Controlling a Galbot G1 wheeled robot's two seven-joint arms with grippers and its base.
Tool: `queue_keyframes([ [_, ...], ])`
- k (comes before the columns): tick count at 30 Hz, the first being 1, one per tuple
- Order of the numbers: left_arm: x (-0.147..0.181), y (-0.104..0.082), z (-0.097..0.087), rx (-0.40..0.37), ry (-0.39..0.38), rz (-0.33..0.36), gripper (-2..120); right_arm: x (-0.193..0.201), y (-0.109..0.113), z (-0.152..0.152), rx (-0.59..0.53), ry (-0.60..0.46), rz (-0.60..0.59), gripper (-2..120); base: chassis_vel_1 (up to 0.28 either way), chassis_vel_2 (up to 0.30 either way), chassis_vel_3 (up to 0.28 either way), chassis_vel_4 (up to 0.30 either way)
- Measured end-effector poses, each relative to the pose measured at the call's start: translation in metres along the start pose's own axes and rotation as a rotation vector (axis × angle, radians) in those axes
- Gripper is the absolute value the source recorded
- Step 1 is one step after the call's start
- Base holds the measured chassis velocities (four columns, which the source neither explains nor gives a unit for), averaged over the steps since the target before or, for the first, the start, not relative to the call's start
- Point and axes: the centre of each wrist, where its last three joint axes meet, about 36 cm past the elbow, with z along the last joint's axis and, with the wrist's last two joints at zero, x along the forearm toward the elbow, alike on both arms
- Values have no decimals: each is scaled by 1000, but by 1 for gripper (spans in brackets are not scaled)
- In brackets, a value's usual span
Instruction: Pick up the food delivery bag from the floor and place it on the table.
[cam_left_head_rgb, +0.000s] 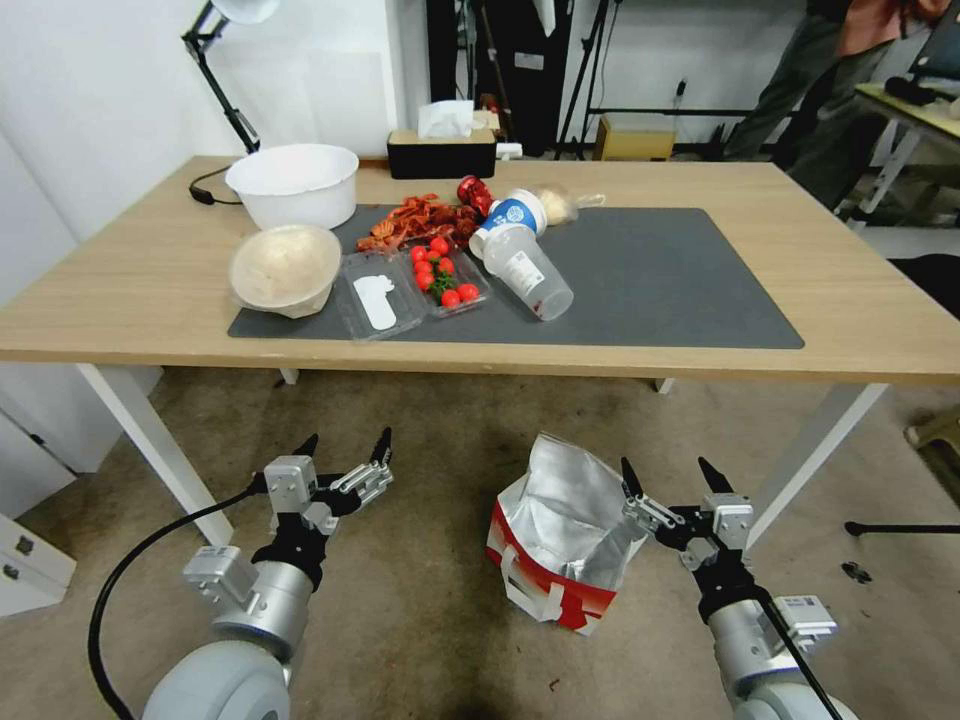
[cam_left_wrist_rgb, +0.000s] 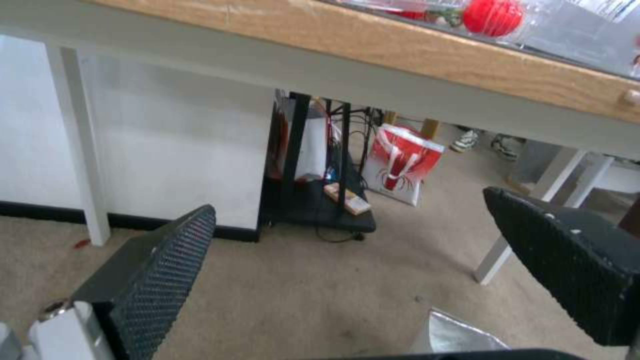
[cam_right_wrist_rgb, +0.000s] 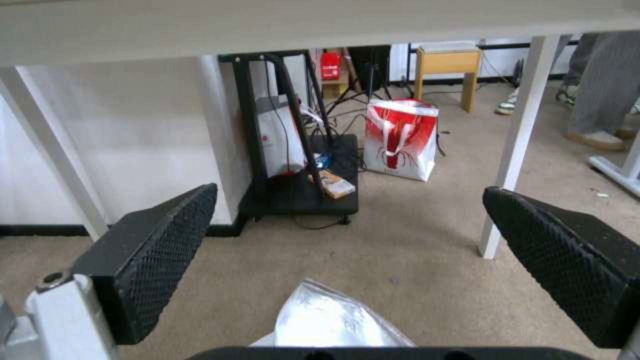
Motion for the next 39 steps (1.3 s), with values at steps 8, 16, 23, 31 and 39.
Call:
queue_keyframes([
  [8, 2, 1, 0, -4, 0, -1, 100, 0, 0, 1, 1, -1, -1, 100, 0, 0, 0, 0],
  [16, 2, 2, -1, -7, -3, 4, 100, 0, 1, 1, 1, -2, -1, 100, 0, 0, 0, 0],
  [23, 2, 1, 0, -10, 1, 11, 100, 1, -1, 1, 1, 6, 3, 100, 0, 0, 0, 0],
  [31, 3, 1, -1, -13, 5, 11, 100, 1, 0, 1, 0, 10, 5, 100, 0, 0, 0, 0],
  [39, 3, 1, 0, -13, 6, 12, 100, 2, 0, 2, 0, 11, 4, 100, 0, 0, 0, 0],
])
